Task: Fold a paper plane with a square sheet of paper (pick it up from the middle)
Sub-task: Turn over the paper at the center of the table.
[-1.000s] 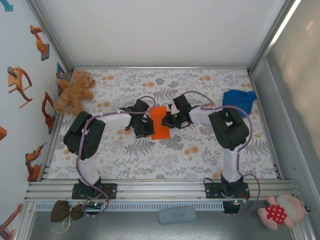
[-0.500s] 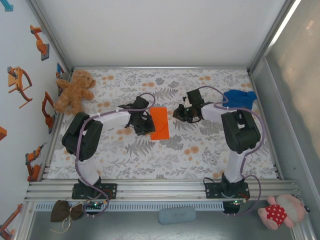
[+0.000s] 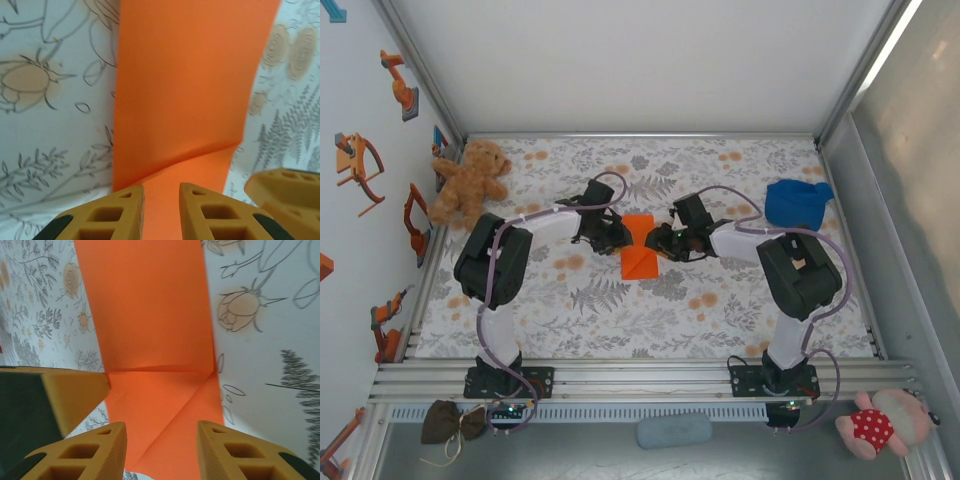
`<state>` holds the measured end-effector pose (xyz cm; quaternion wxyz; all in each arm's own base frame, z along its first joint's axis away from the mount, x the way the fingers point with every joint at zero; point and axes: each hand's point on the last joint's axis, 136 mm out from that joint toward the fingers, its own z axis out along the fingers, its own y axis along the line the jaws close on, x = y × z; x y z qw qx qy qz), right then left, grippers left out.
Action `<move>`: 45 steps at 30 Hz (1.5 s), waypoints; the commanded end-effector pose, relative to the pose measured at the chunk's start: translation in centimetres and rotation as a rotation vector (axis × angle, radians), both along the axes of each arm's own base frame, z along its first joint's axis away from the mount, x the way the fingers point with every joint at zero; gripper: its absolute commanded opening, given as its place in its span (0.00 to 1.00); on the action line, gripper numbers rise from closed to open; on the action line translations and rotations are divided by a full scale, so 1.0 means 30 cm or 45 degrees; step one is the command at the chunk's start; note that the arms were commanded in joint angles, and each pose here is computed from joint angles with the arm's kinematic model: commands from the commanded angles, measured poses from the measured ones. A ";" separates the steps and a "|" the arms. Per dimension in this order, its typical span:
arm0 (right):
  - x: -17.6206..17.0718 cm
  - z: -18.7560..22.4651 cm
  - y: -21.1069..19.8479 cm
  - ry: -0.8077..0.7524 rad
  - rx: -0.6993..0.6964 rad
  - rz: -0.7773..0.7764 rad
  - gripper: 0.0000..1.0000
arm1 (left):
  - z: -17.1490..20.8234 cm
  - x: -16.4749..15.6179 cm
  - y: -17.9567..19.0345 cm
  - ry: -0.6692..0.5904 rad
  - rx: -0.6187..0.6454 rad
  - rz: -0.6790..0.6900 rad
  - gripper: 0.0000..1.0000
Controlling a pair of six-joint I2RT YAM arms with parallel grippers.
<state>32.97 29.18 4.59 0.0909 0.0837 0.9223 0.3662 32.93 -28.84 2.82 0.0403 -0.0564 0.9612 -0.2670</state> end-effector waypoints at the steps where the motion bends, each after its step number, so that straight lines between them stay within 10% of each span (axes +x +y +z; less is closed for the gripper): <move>1: 0.004 -0.022 0.019 0.031 0.025 -0.054 0.40 | -0.016 0.011 0.008 0.024 0.016 0.017 0.26; 45: -0.018 -0.085 0.118 0.126 0.210 -0.056 0.09 | 0.039 0.005 0.024 0.011 -0.069 0.092 0.26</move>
